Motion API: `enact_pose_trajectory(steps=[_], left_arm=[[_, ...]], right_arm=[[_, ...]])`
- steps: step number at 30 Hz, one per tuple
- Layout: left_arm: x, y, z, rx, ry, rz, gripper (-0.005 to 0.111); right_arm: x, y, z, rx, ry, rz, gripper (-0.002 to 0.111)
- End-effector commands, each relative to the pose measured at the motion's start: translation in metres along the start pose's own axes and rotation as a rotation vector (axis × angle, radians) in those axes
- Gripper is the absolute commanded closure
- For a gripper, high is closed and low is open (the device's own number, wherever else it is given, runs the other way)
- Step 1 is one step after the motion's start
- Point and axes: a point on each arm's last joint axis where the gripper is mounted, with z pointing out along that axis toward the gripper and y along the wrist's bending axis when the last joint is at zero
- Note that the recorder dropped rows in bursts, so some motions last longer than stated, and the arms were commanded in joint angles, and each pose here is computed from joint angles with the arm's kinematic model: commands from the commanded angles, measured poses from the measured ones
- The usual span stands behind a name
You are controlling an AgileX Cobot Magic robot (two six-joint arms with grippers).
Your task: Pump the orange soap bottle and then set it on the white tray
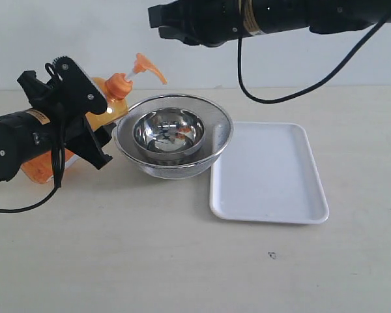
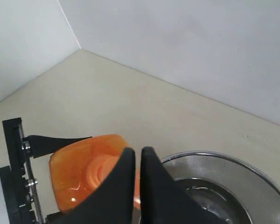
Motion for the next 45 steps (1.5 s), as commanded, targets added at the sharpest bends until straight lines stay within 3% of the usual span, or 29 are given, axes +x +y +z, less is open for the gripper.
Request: enact_pose_trajectory(steps=[1, 8, 18, 26, 36, 45], left_arm=[[-0.012, 0.01, -0.003, -0.065, -0.069, 0.019, 0.102], [-0.012, 0.01, -0.003, -0.067, -0.07, 0.019, 0.102], [-0.012, 0.01, -0.003, -0.066, -0.072, 0.012, 0.102], [-0.013, 0.01, -0.003, -0.061, -0.082, 0.015, 0.102], [-0.013, 0.01, -0.003, -0.059, -0.084, 0.019, 0.102], [-0.013, 0.009, -0.003, -0.056, -0.081, 0.018, 0.102]], right_arm=[[0.004, -0.002, 0.003, -0.018, 0.02, -0.002, 0.108], [0.023, -0.006, 0.021, -0.064, 0.07, 0.02, 0.108], [0.02, -0.001, 0.024, -0.081, 0.055, 0.016, 0.108], [0.046, -0.005, 0.043, -0.148, 0.136, 0.051, 0.108], [0.051, 0.01, 0.05, -0.151, 0.151, -0.003, 0.108], [-0.004, 0.016, 0.014, -0.034, -0.015, -0.08, 0.108]])
